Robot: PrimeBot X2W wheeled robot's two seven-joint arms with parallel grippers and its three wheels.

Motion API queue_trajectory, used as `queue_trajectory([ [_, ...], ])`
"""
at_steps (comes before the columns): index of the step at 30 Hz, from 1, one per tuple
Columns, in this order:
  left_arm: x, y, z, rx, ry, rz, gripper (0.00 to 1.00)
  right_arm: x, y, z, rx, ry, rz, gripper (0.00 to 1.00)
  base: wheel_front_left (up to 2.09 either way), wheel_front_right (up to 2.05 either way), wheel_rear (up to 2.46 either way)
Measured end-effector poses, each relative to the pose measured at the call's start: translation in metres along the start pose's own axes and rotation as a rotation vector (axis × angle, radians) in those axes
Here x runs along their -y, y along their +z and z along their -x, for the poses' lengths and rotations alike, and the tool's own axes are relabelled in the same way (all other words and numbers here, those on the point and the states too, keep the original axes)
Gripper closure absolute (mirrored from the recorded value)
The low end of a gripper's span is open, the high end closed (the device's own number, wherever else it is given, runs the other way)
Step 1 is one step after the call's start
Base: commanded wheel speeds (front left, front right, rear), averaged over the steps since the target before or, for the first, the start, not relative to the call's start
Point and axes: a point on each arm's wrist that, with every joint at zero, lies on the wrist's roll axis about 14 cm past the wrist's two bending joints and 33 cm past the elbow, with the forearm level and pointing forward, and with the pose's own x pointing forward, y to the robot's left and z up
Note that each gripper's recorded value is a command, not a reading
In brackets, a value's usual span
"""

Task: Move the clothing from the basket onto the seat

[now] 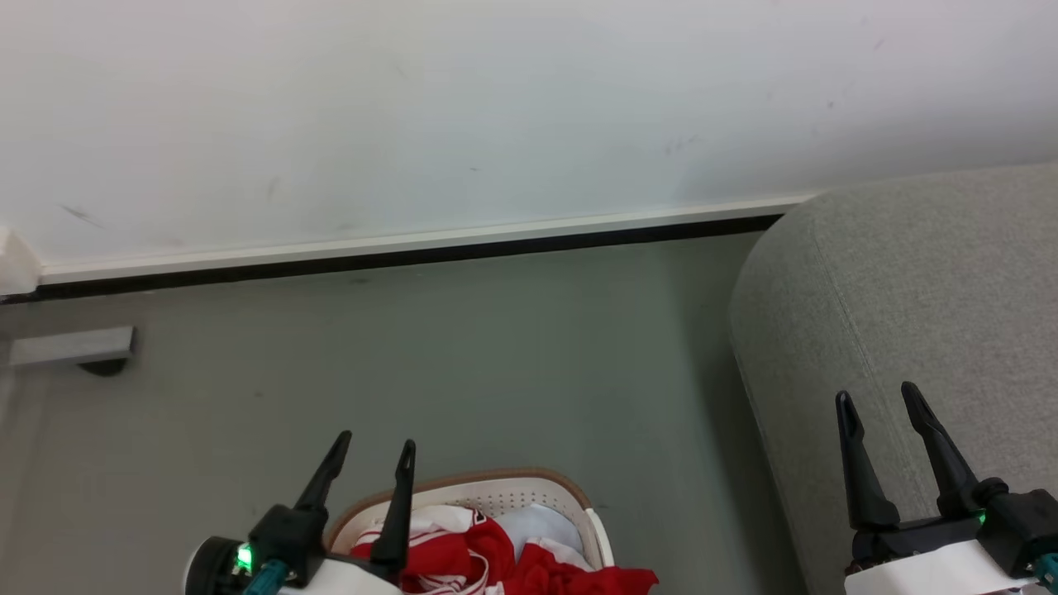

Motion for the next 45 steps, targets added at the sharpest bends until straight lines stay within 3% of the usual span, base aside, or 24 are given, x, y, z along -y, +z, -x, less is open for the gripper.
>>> queue_trajectory([
  [12,0.032,-0.103,-0.022,-0.307,-0.172,0.012,0.0,0.031,-0.007,-0.008,-0.01,-0.092,-0.012,0.0,0.0,0.0,0.0],
  [21,0.038,-0.186,-0.029,-0.586,-0.266,0.009,0.0,0.049,-0.017,-0.026,-0.033,-0.127,0.02,0.0,0.0,0.0,0.0],
  [33,0.049,-0.281,-0.019,-0.913,-0.421,-0.065,0.0,0.081,-0.036,-0.04,-0.061,-0.231,0.02,0.0,0.0,0.0,0.0],
  [37,0.055,-0.313,0.006,-1.061,-0.505,-0.124,0.0,0.088,-0.046,-0.042,-0.086,-0.249,0.032,0.0,0.0,0.0,0.0],
  [45,0.06,-0.348,0.019,-1.148,-0.653,-0.246,0.0,0.1,-0.061,-0.045,-0.123,-0.282,0.042,0.0,0.0,0.0,0.0],
])
